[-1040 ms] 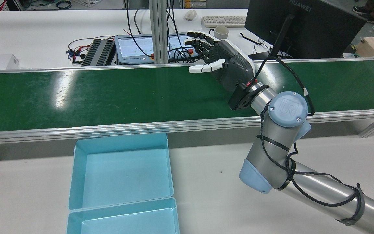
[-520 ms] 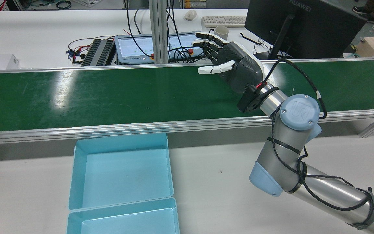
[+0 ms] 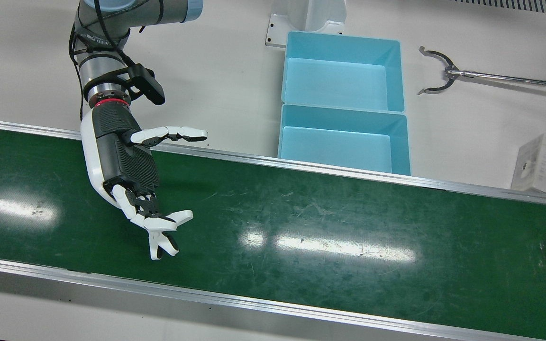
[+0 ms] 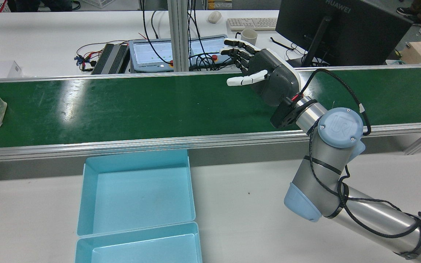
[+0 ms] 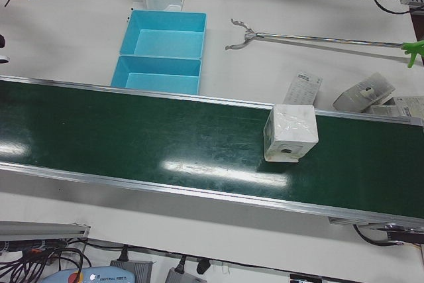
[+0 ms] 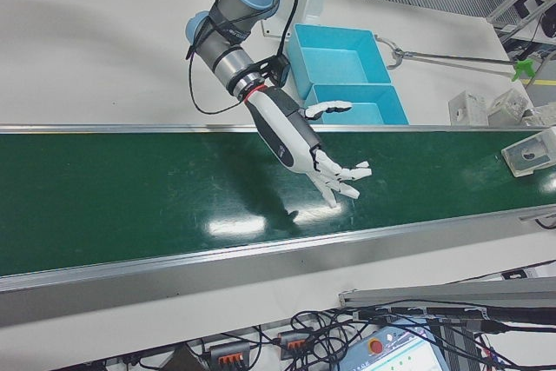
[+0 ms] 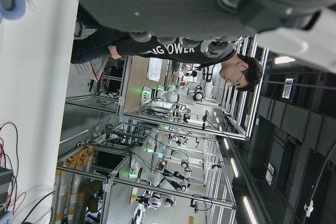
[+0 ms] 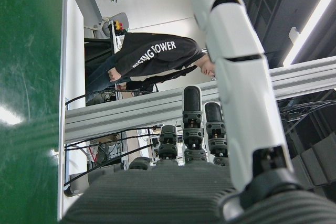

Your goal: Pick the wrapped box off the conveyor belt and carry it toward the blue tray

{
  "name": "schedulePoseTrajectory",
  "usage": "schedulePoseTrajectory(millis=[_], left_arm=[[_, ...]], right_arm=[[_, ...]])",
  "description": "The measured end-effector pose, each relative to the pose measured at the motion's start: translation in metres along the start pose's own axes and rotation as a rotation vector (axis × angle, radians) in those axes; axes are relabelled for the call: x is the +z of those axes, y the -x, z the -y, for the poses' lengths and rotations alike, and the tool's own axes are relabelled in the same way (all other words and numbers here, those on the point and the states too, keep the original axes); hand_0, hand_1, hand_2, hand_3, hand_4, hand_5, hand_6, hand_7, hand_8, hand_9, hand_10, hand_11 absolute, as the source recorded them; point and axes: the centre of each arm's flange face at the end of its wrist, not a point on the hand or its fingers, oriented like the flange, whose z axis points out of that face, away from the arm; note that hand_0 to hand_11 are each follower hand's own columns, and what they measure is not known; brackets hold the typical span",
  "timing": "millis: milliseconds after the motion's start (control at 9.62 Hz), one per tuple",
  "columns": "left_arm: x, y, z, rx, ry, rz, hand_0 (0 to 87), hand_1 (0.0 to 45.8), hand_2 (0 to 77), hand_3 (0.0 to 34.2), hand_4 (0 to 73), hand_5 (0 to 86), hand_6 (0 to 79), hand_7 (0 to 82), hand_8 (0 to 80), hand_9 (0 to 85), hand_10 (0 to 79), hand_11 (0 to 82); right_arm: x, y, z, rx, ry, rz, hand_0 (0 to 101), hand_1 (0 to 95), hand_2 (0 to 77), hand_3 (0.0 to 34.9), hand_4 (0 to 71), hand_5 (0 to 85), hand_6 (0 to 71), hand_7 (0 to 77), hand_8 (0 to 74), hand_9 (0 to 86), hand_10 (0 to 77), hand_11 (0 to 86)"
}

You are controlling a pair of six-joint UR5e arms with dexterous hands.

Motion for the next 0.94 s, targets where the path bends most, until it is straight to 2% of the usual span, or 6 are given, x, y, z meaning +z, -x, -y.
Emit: schedulePoseTrajectory(millis=[312, 416, 624, 936], left_arm=[[0.0, 0.0, 0.0, 0.0, 0.0, 0.0, 0.0, 0.0, 0.5, 0.0, 0.5, 0.5, 0.5, 0.5, 0.5, 0.0, 0.5, 0.5], [0.0, 0.0, 0.0, 0.0, 0.0, 0.0, 0.0, 0.0, 0.5, 0.0, 0.5, 0.5, 0.5, 0.5, 0.5, 0.5, 0.5, 0.5], [0.0, 0.0, 0.0, 0.0, 0.0, 0.0, 0.0, 0.0, 0.5, 0.0, 0.0, 1.1, 0.5, 0.5, 0.5, 0.5, 0.5, 0.0], [0.0, 0.0, 0.0, 0.0, 0.0, 0.0, 0.0, 0.0, 0.5, 0.0, 0.5, 1.1, 0.5, 0.5, 0.5, 0.5, 0.5, 0.0]], right_arm=[[-0.0002, -0.0012, 0.0019, 0.0, -0.003, -0.001, 54, 21.3, 15.3, 1.5, 9.3, 25.6, 13.1, 33.3, 8.7, 14.2, 0.0, 1.6], [-0.0003, -0.0017, 0.0021, 0.0, -0.004, -0.001, 54, 21.3, 14.2, 3.7, 8.7, 26.2, 13.1, 33.3, 8.7, 14.2, 0.0, 1.6], [-0.0004, -0.0022, 0.0023, 0.0, -0.004, -0.002, 54, 18.5, 14.2, 3.8, 8.7, 26.2, 13.1, 33.3, 8.7, 14.2, 0.0, 1.6], [-0.0009, -0.0043, 0.0026, 0.001, -0.005, -0.004, 54, 20.7, 13.6, 3.7, 8.7, 25.1, 13.1, 33.3, 8.7, 14.2, 0.0, 1.6]])
